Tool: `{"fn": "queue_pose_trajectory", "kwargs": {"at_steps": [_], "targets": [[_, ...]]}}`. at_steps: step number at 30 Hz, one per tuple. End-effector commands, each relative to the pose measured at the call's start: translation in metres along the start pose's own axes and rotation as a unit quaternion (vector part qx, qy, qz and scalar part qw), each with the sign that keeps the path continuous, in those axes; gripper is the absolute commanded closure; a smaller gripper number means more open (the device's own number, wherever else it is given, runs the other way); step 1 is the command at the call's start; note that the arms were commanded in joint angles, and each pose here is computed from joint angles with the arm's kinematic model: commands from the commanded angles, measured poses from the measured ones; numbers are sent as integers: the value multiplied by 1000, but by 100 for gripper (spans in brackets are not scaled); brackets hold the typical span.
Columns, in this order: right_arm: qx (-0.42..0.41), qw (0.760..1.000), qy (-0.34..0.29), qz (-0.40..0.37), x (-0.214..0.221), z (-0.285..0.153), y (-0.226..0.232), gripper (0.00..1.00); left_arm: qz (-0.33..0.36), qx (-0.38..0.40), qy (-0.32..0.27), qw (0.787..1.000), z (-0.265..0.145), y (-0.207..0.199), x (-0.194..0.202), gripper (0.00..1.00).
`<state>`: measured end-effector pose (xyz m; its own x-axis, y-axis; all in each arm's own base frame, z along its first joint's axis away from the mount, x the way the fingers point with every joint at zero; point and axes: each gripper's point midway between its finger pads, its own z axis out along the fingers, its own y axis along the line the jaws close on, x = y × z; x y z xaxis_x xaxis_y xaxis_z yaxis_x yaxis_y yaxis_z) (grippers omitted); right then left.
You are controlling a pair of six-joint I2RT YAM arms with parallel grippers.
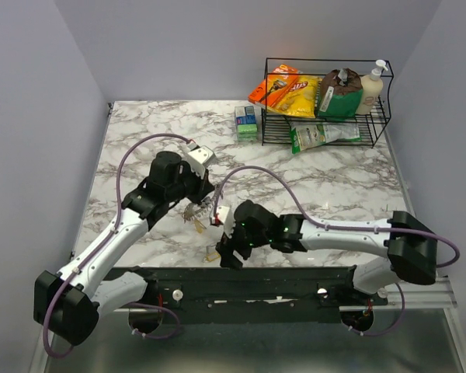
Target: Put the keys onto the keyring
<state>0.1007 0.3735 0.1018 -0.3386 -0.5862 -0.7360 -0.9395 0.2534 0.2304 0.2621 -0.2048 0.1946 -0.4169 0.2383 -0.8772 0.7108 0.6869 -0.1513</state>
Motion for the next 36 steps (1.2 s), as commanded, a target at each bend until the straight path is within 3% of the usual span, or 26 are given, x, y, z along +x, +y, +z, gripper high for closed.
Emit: {"fn": "queue_pose_trajectory", "kwargs": {"at_steps": [1, 9, 26, 29, 33, 36], "targets": [[-42, 996, -22, -81, -26, 25, 20, 23, -4, 3, -20, 1000, -8, 6, -13, 100], [-58, 991, -10, -120, -32, 63, 28, 30, -17, -16, -29, 999, -19, 26, -8, 100], [-30, 988, 59, -142, 5, 112, 1, 41, -28, -18, -38, 999, -24, 37, -7, 100], [-14, 988, 64, -139, 8, 117, -5, 49, -26, -15, -42, 999, -25, 35, -8, 100], [10, 989, 71, -133, 12, 119, -14, 76, -28, -13, -41, 999, -24, 35, -8, 100], [35, 988, 66, -134, 13, 114, -22, 85, -27, -13, -41, 999, -24, 35, -7, 100]]}}
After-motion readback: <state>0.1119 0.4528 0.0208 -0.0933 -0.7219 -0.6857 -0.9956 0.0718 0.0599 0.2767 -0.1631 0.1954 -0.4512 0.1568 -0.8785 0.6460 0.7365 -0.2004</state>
